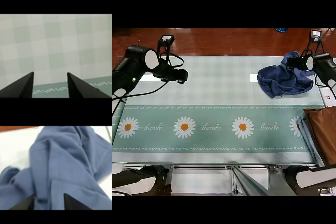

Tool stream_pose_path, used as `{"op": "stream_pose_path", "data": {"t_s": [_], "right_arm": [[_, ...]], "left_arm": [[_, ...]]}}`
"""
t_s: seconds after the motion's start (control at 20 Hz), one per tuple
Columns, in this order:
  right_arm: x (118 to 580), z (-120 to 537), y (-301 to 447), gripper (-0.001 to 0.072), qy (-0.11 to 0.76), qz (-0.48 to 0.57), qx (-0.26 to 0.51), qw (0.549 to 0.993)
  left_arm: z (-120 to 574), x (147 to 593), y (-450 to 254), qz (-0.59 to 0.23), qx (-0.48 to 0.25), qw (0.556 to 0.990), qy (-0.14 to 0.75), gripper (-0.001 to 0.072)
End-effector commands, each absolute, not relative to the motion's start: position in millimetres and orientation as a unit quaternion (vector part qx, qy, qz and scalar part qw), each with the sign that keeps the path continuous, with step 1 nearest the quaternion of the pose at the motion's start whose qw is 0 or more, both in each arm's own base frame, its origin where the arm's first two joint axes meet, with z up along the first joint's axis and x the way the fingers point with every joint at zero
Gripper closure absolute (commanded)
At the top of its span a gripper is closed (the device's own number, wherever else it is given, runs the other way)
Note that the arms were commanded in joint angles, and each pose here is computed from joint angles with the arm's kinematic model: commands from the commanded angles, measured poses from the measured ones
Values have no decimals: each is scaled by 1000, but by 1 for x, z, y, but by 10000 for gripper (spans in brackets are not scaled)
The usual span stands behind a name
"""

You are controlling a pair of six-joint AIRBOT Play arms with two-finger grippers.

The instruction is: Fold the shirts.

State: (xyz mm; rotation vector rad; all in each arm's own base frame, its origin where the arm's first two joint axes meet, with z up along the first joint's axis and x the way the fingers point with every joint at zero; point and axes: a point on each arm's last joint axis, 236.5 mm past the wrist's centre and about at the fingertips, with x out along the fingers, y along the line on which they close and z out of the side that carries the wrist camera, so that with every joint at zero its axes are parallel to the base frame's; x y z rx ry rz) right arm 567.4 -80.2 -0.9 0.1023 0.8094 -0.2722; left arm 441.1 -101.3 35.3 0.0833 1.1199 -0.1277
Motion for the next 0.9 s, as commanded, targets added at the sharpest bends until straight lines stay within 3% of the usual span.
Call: {"op": "stream_pose_path", "data": {"t_s": [0.0,0.2,0.3,0.35,0.55,0.85], "right_arm": [[587,-57,-92,304,436,-124,104,885],[582,-104,-87,328,496,-118,121,851],[571,-111,-68,597,529,-71,105,839],[566,-110,-58,683,541,-44,97,834],[560,-52,-25,687,525,32,105,844],[553,196,15,688,297,114,106,942]], "left_arm": [[26,445,-98,-56,47,842,535,198],[0,432,-100,-53,57,812,578,198],[-5,419,-94,-47,59,794,603,198],[-2,411,-90,-43,59,785,615,198],[37,368,-79,-38,51,766,639,198],[121,289,-95,-76,-6,840,537,198]]}}
